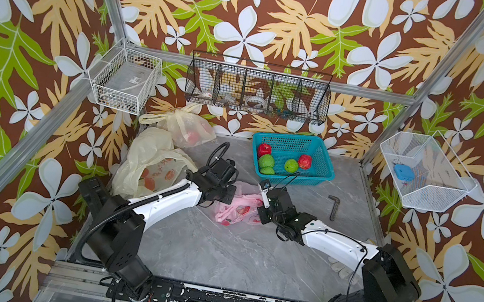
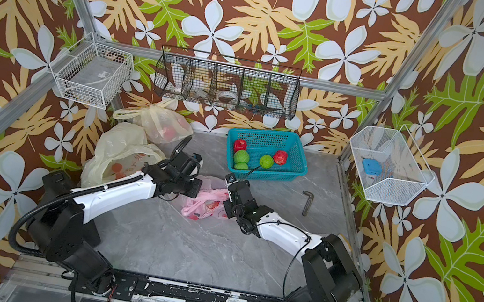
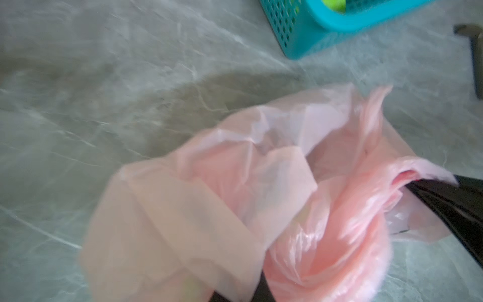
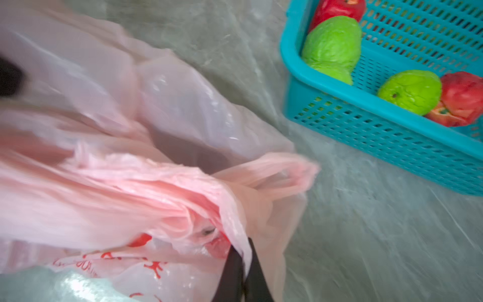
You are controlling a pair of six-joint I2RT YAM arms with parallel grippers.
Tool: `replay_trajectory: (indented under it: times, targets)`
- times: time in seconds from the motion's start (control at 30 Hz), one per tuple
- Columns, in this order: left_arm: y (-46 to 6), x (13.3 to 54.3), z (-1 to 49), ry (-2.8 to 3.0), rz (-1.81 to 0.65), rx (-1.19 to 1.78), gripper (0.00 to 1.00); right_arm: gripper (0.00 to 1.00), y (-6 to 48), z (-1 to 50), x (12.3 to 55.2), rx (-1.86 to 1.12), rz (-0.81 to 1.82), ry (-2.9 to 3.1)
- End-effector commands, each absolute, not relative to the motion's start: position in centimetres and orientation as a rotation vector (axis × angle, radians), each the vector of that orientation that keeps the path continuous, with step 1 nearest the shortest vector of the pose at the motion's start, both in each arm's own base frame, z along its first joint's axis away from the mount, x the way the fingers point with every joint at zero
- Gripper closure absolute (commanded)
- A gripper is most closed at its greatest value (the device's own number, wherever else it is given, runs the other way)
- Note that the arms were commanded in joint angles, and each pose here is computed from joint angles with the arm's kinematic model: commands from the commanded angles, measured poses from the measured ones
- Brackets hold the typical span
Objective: Untie the knot of a plastic bag & take out the apple
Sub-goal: Untie the plastic bag at the center of the board.
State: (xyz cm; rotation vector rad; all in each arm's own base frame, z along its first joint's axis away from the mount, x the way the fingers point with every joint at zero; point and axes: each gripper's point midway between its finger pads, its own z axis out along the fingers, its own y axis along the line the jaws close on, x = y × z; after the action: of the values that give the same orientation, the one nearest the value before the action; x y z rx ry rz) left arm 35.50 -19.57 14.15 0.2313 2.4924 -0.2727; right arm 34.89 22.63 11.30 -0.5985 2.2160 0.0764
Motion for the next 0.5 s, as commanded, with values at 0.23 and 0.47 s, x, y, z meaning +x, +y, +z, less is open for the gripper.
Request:
replay_trajectory:
  times: [0.23, 0.47]
  targets:
    - [-15.1, 33.3, 10.9, 2.484, -0.364, 0.154, 1.00, 1.00, 17.1, 10.2, 34.5, -0.369, 0.140, 2.258]
    - [-19.1, 31.7, 15.6, 2.322, -0.522, 0.362, 1.00, 1.00, 18.2, 12.8, 35.5, -0.376, 0.187, 2.200]
